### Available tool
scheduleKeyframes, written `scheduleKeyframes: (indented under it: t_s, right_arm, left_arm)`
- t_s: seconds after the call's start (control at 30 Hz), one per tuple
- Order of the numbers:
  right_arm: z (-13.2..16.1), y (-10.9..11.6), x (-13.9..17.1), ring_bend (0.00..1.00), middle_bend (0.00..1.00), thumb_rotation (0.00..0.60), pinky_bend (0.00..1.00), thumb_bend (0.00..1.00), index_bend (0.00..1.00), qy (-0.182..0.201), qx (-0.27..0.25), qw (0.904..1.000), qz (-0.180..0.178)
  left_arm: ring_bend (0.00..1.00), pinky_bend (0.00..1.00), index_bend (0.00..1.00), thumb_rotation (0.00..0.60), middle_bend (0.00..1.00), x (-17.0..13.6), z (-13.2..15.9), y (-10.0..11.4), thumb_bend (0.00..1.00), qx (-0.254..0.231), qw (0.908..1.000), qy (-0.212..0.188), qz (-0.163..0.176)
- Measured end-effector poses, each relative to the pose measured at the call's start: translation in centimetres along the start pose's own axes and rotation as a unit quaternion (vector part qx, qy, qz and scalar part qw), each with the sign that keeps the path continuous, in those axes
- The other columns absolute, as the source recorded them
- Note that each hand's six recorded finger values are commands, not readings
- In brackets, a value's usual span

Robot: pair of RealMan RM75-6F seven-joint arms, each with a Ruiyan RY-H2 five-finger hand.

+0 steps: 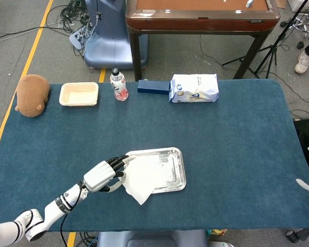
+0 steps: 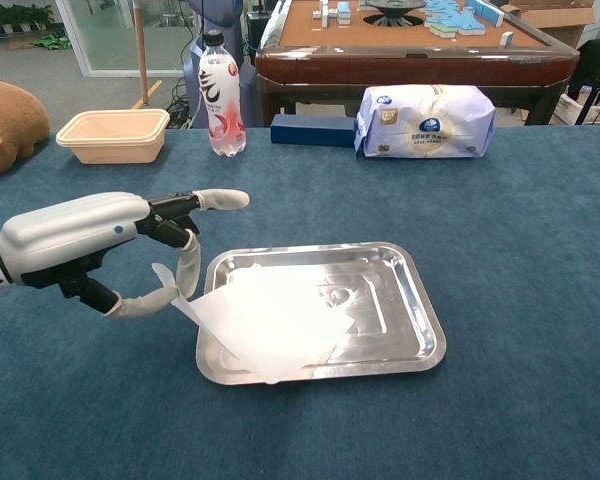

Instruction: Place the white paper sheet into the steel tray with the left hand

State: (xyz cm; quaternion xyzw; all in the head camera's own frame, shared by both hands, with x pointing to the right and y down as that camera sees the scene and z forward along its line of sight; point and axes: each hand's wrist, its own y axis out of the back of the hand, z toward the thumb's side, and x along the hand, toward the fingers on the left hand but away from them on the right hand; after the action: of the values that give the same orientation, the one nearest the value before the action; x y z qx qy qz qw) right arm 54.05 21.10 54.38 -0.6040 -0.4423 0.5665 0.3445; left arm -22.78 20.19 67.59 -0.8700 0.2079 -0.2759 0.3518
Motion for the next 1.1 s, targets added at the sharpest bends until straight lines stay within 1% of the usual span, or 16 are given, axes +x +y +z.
scheduleKeyframes:
  t_s: [0.2, 0.47, 0.73, 0.87, 1.0, 1.1]
  right_arm:
    - [0.0, -0.1, 0.0, 0.13, 0.23, 0.600, 0.23, 0.00, 0.19, 0.000, 0.001, 1.0000, 0.002]
    - [0.1, -0.2, 0.0, 0.13, 0.23, 0.600, 0.23, 0.00, 0.19, 0.001, 0.002, 1.0000, 0.003]
    - [0.1, -0.2, 0.0, 0.13, 0.23, 0.600, 0.23, 0.00, 0.19, 0.002, 0.003, 1.0000, 0.004]
    - [0.1, -0.2, 0.0, 0.13, 0.23, 0.600, 0.23, 0.00, 0.19, 0.002, 0.003, 1.0000, 0.004]
    - [0.0, -0.2, 0.0, 0.13, 0.23, 0.600, 0.23, 0.00, 0.19, 0.001, 0.002, 1.0000, 0.004]
    - [0.0, -0.3, 0.0, 0.13, 0.23, 0.600, 0.23, 0.00, 0.19, 0.001, 0.003, 1.0000, 0.005]
  left_arm:
    - [0.00, 0.18, 0.69, 0.600, 0.01, 0.7, -0.7, 0.1, 0.44, 0.012, 0.9999, 0.007, -0.008]
    - [0.00, 0.18, 0.70, 0.600, 0.01, 1.9, -1.1, 0.7, 0.44, 0.026, 0.9996, 0.012, -0.006]
    - [0.00, 0.19, 0.70, 0.600, 0.01, 3.0, -1.1, 0.4, 0.44, 0.036, 0.9991, 0.014, -0.017]
    - [0.00, 0.20, 0.70, 0.600, 0.02, 3.4, -1.2, 0.4, 0.44, 0.043, 0.9989, 0.014, -0.013]
    - [0.00, 0.21, 0.70, 0.600, 0.04, 3.9, -1.3, 0.7, 0.44, 0.046, 0.9989, 0.013, 0.000]
    - [0.00, 0.21, 0.66, 0.600, 0.04, 4.1, -1.3, 0.8, 0.44, 0.050, 0.9987, 0.011, 0.007]
